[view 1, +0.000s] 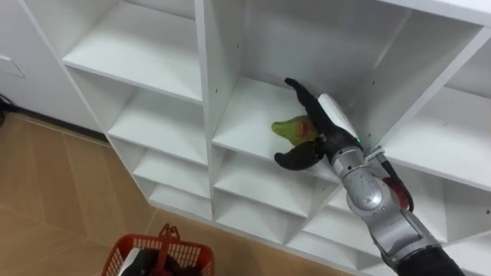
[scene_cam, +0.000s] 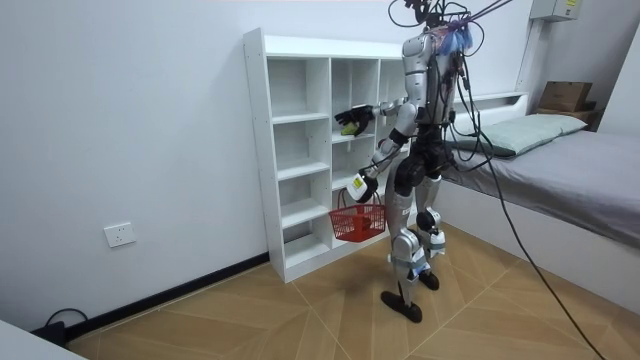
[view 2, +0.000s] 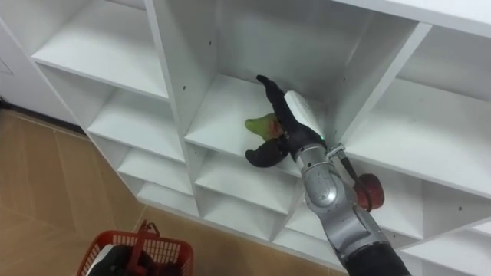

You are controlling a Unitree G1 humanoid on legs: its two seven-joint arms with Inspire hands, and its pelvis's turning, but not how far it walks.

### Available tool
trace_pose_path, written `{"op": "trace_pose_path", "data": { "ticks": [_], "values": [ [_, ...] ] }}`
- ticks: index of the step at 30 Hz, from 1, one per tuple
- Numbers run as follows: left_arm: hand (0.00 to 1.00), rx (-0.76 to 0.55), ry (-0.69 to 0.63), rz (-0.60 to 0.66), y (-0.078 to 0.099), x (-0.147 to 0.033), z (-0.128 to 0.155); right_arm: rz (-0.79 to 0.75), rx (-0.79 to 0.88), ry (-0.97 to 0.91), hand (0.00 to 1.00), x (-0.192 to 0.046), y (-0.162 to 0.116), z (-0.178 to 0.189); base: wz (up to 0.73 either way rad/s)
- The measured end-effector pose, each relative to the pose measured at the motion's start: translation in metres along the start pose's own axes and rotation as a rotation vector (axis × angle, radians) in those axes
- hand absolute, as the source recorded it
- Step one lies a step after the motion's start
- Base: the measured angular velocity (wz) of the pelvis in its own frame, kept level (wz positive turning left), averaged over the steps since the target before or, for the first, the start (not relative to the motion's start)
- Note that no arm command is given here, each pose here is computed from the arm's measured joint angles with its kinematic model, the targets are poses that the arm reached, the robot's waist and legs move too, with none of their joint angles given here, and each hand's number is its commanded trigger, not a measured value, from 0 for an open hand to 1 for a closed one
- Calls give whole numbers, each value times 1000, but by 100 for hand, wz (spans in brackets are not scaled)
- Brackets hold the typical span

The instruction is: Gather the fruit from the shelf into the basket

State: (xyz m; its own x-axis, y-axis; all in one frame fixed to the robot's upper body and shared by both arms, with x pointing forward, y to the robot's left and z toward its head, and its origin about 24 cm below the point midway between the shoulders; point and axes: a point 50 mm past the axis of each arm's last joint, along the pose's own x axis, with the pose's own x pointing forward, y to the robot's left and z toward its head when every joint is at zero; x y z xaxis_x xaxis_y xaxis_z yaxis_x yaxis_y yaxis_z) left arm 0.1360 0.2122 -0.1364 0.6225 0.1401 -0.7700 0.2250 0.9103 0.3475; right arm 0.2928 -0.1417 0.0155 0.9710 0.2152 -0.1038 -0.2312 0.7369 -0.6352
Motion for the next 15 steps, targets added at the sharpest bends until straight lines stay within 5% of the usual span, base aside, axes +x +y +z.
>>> {"op": "trace_pose_path", "data": {
  "ticks": [15],
  "values": [
    [100,4,11,-21,-2,0,-1,31,-7,-7,0,4,0,4,0]
  ]
}}
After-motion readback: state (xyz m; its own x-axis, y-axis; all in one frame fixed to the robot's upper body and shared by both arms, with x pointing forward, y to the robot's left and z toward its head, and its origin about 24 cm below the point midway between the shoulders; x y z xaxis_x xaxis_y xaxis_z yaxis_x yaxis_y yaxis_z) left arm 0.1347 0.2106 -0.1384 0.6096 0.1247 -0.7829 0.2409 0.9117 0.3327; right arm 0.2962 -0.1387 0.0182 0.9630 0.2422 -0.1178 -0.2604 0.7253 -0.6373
